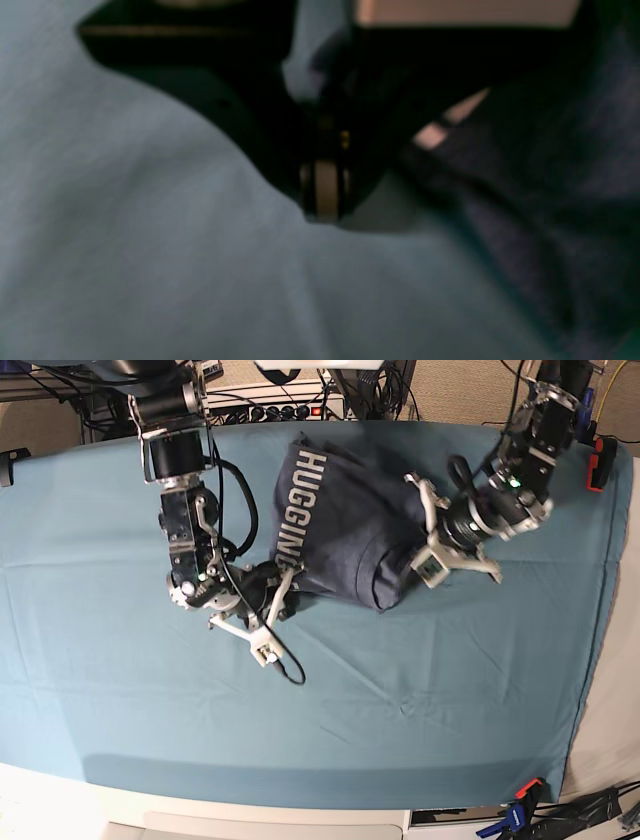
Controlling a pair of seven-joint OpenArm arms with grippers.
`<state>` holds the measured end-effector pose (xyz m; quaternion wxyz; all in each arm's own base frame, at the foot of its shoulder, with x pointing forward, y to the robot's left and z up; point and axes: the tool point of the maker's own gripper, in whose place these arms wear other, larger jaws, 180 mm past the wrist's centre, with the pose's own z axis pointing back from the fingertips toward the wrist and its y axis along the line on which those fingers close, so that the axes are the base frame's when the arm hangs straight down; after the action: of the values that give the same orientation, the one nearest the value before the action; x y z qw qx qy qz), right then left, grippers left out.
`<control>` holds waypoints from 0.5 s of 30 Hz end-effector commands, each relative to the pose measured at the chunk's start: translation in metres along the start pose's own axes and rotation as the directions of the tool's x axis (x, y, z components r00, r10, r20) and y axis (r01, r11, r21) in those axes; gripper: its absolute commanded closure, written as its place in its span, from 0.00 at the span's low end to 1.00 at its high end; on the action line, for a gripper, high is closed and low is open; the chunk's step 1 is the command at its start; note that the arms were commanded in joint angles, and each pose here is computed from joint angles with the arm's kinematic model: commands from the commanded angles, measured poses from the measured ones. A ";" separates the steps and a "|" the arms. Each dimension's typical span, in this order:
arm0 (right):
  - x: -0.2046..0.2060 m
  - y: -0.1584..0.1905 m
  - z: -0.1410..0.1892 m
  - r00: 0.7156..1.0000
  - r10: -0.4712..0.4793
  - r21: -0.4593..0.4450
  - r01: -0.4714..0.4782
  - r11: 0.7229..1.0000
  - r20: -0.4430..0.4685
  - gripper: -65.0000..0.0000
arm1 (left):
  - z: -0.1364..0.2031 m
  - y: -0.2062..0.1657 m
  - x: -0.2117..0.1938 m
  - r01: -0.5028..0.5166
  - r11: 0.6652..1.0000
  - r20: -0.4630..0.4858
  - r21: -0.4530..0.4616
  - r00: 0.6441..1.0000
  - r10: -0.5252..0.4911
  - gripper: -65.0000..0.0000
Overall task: Fold the T-shirt properly
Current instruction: 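Tuck and square the folded bundle's edges with both grippers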
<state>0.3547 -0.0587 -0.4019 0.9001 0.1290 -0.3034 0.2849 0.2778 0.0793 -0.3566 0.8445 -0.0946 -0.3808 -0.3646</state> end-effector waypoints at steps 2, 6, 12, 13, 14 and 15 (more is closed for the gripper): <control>-0.007 0.011 0.007 0.999 0.019 0.030 -0.018 0.999 -0.039 1.00 | 0.007 0.017 0.014 -0.003 0.999 0.051 0.039 0.999 0.001 1.00; -0.003 0.026 0.023 0.999 0.047 0.038 -0.046 0.998 -0.009 1.00 | 0.016 0.040 0.007 -0.006 0.995 0.029 0.096 1.000 0.003 1.00; 0.003 0.021 0.032 0.995 0.096 -0.022 -0.095 0.995 0.008 1.00 | 0.043 0.066 -0.035 -0.055 0.993 -0.118 0.107 0.991 0.068 1.00; 0.003 0.020 0.032 0.995 0.100 -0.031 -0.100 0.994 0.007 1.00 | 0.047 0.064 -0.043 -0.078 0.993 -0.144 0.085 0.986 0.090 1.00; 0.003 0.018 0.032 0.995 0.105 -0.039 -0.104 0.994 0.002 1.00 | 0.052 0.060 -0.052 -0.092 0.994 -0.167 0.059 0.981 0.101 1.00; 0.002 0.017 0.032 0.994 0.107 -0.044 -0.107 0.993 0.001 1.00 | 0.056 0.054 -0.062 -0.107 0.994 -0.191 0.038 0.975 0.113 1.00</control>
<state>0.3192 -0.0583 -0.3893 0.8950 0.0954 -0.2916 0.3238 0.2500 0.1748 -0.3642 0.9025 -0.0718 -0.2836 -0.3162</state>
